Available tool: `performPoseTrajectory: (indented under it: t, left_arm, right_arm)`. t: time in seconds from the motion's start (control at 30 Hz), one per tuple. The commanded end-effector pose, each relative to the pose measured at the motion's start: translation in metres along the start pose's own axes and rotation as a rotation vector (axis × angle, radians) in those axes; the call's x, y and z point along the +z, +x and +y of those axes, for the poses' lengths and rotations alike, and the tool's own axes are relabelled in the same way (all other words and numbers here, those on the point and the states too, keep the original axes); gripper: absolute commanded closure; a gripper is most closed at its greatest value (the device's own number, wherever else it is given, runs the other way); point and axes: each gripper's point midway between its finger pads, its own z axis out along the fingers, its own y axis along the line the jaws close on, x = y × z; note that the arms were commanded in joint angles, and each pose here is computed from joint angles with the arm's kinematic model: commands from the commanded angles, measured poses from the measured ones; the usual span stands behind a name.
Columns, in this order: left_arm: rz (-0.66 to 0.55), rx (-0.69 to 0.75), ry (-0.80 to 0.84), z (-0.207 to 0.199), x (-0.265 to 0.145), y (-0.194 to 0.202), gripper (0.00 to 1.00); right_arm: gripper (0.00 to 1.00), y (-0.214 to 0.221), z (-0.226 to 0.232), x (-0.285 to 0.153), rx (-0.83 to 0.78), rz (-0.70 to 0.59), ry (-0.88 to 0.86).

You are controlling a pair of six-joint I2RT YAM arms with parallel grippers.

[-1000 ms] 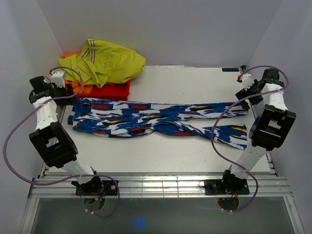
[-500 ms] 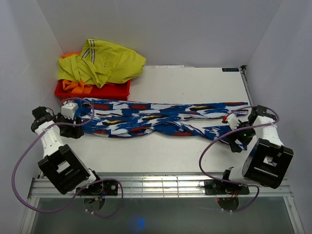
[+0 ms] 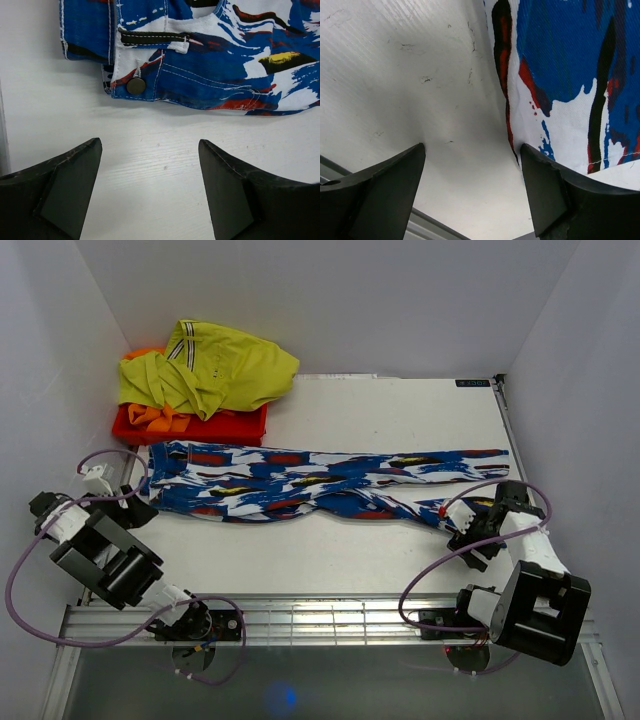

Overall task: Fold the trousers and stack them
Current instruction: Flatten the trousers out

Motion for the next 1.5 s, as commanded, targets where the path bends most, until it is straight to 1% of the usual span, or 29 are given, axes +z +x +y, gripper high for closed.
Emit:
performPoseTrajectory:
  t: [0.0, 0.03, 0.07, 0.1, 0.17, 0.2, 0.23, 0.27, 0.43, 0.5, 0.53, 0.57, 0.6, 0.67, 0.7, 0.77, 0.8, 0.9, 0.93, 1.03, 1.07, 1.1, 1.17, 1.2, 1.27, 1.3, 1.4, 1.43, 1.47]
  left_arm:
    - [-0.139, 0.05, 0.106, -0.004, 0.004, -0.023, 0.11]
    - [-0.145, 0.041, 0.131, -0.002, 0.009, -0.021, 0.1]
    - [-0.152, 0.044, 0.141, 0.0, 0.012, -0.021, 0.07]
    - [-0.164, 0.061, 0.147, 0.004, 0.015, -0.022, 0.02]
    - [-0.184, 0.059, 0.171, 0.01, 0.023, -0.021, 0.02]
    - [-0.189, 0.061, 0.175, 0.013, 0.026, -0.022, 0.02]
    - [-0.188, 0.063, 0.182, 0.014, 0.03, -0.021, 0.02]
    - [-0.187, 0.076, 0.176, 0.02, 0.035, -0.021, 0.02]
    - [-0.152, 0.118, 0.16, 0.025, 0.057, -0.015, 0.02]
    - [-0.152, 0.138, 0.15, 0.029, 0.063, -0.015, 0.02]
    - [-0.151, 0.148, 0.158, 0.027, 0.066, -0.016, 0.02]
    - [-0.15, 0.149, 0.164, 0.027, 0.068, -0.017, 0.02]
    - [-0.154, 0.144, 0.178, 0.025, 0.07, -0.017, 0.05]
    - [-0.161, 0.14, 0.2, 0.02, 0.071, -0.02, 0.16]
    - [-0.166, 0.14, 0.208, 0.018, 0.07, -0.022, 0.32]
    - [-0.169, 0.147, 0.23, 0.012, 0.065, -0.028, 0.51]
    - [-0.167, 0.155, 0.241, 0.008, 0.061, -0.03, 0.69]
    - [-0.149, 0.168, 0.253, 0.002, 0.046, -0.042, 0.96]
    - [-0.142, 0.168, 0.244, 0.003, 0.041, -0.045, 0.99]
    - [-0.123, 0.169, 0.21, 0.007, 0.025, -0.059, 1.0]
    - [-0.09, 0.168, 0.183, 0.009, 0.02, -0.058, 1.0]
    - [-0.085, 0.187, 0.158, 0.013, 0.014, -0.068, 1.0]
    - [-0.047, 0.191, 0.126, 0.017, 0.006, -0.071, 1.0]
    - [-0.049, 0.213, 0.102, 0.021, -0.001, -0.082, 1.0]
    - [-0.032, 0.214, 0.081, 0.024, -0.009, -0.088, 1.0]
    - [-0.023, 0.24, 0.05, 0.03, -0.015, -0.097, 1.0]
    - [0.009, 0.254, 0.008, 0.04, -0.019, -0.106, 1.0]
    - [0.018, 0.271, -0.012, 0.044, -0.019, -0.114, 1.0]
    - [0.041, 0.271, -0.018, 0.045, -0.016, -0.114, 1.0]
  right_arm:
    - [0.19, 0.012, -0.013, 0.025, -0.097, 0.048, 0.055]
    - [0.31, 0.01, -0.016, 0.025, -0.089, 0.046, 0.061]
    - [0.37, 0.011, -0.016, 0.028, -0.078, 0.048, 0.051]
    - [0.47, 0.01, -0.017, 0.028, -0.061, 0.048, 0.053]
    - [0.58, 0.008, -0.021, 0.028, -0.049, 0.045, 0.045]
    - [0.74, 0.008, -0.018, 0.028, -0.044, 0.045, 0.028]
    - [0.86, 0.005, -0.024, 0.024, -0.044, 0.038, 0.034]
    - [0.92, 0.004, -0.024, 0.022, -0.044, 0.038, 0.024]
    - [0.92, -0.01, -0.023, -0.001, -0.06, 0.002, -0.013]
    - [0.92, -0.018, -0.03, -0.014, -0.071, -0.02, 0.003]
    - [0.92, -0.018, -0.025, -0.019, -0.069, -0.02, -0.017]
    - [0.92, -0.024, -0.031, -0.03, -0.081, -0.036, 0.01]
    - [0.92, -0.027, -0.032, -0.035, -0.085, -0.043, 0.012]
    - [0.92, -0.031, -0.03, -0.046, -0.085, -0.052, 0.009]
    - [0.92, -0.036, -0.038, -0.055, -0.092, -0.064, 0.033]
    - [0.92, -0.04, -0.042, -0.065, -0.087, -0.069, 0.043]
    - [0.92, -0.045, -0.05, -0.074, -0.092, -0.078, 0.063]
    - [0.92, -0.048, -0.055, -0.083, -0.079, -0.08, 0.058]
    - [0.92, -0.05, -0.061, -0.088, -0.08, -0.08, 0.068]
    - [0.92, -0.049, -0.068, -0.091, -0.082, -0.072, 0.067]
    - [0.92, -0.049, -0.07, -0.092, -0.081, -0.071, 0.069]
    - [0.92, -0.048, -0.071, -0.094, -0.076, -0.066, 0.064]
    - [0.92, -0.05, -0.08, -0.101, -0.073, -0.063, 0.073]
    - [0.92, -0.047, -0.084, -0.104, -0.066, -0.059, 0.081]
    - [0.92, -0.044, -0.094, -0.11, -0.077, -0.044, 0.098]
    - [0.92, -0.038, -0.1, -0.112, -0.073, -0.02, 0.11]
    - [0.92, -0.027, -0.119, -0.111, -0.061, 0.02, 0.118]
    - [0.92, -0.023, -0.123, -0.1, -0.045, 0.034, 0.087]
    - [0.92, -0.022, -0.13, -0.097, -0.033, 0.04, 0.087]
